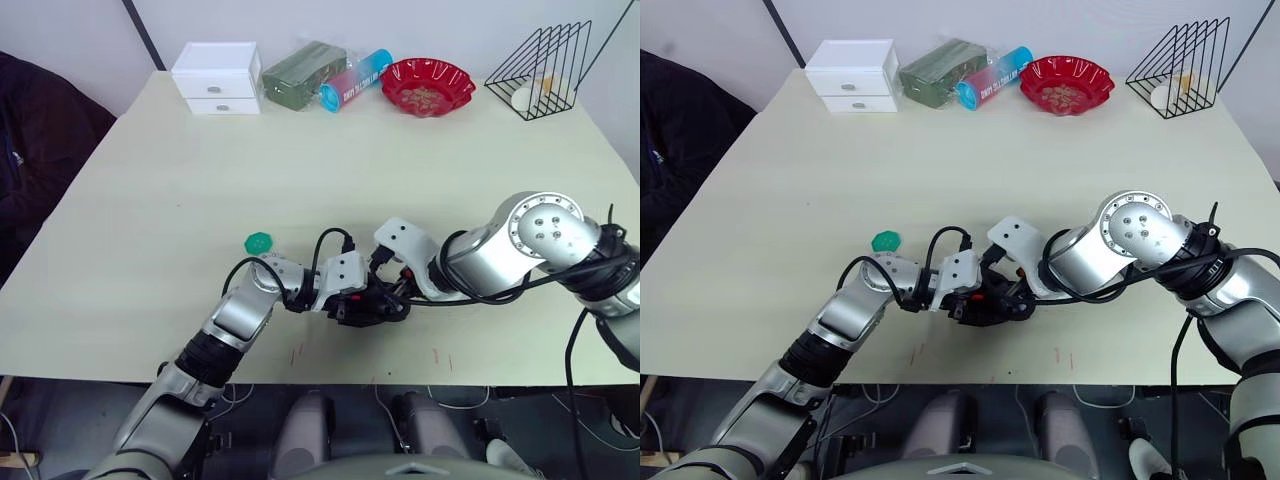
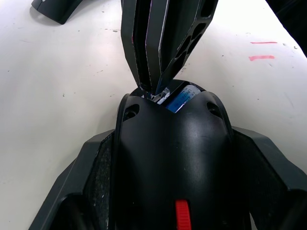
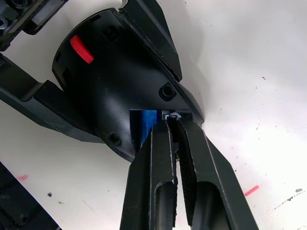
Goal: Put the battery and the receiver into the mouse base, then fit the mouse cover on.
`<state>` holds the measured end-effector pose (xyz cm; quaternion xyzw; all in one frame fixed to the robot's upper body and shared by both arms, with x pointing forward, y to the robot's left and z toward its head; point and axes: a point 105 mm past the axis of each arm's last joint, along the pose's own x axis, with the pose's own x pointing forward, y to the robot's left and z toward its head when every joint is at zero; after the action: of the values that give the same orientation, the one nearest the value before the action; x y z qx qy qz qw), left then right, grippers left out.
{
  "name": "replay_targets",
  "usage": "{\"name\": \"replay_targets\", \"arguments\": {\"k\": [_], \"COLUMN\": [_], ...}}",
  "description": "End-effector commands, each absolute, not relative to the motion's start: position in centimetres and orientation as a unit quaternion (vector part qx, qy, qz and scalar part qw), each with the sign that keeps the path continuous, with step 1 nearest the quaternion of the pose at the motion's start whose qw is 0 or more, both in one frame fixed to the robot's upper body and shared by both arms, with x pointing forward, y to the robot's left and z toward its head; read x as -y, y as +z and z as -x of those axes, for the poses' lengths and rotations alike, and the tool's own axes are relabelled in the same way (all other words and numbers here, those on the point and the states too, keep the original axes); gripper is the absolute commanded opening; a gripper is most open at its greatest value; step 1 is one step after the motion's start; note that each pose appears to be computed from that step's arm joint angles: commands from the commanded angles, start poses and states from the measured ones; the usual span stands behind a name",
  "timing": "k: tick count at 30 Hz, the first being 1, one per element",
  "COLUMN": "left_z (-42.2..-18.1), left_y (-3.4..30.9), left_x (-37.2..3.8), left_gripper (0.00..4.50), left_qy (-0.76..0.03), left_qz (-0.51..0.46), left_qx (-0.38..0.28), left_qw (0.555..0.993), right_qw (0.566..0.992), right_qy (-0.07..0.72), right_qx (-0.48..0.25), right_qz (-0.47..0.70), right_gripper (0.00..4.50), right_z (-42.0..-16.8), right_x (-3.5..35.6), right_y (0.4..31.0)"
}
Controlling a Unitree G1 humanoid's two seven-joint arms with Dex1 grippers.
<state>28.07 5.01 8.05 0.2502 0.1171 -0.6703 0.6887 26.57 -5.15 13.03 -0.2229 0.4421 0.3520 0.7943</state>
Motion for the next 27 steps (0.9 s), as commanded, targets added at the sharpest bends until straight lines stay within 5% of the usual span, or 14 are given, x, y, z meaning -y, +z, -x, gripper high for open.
{"name": "replay_targets", "arguments": {"k": [1, 27], "left_z": [-27.05, -26.96], "left_y": [6.43, 6.43], "left_x": [-4.79, -4.83], "left_gripper": [2.97, 2.97], "left_qy": [-0.684, -0.684], "left_qz": [-0.252, -0.251], "left_qx": [-0.147, -0.148], "left_qw": [0.669, 0.668], "right_qw": [0.785, 0.787], "right_qy": [0.354, 0.352], "right_qx": [-0.458, -0.457], "right_qz": [0.221, 0.22], "right_gripper": [0.0, 0.0], "right_z": [-26.12, -26.08], "right_x": [5.32, 5.79], "right_y": [12.15, 12.26]}}
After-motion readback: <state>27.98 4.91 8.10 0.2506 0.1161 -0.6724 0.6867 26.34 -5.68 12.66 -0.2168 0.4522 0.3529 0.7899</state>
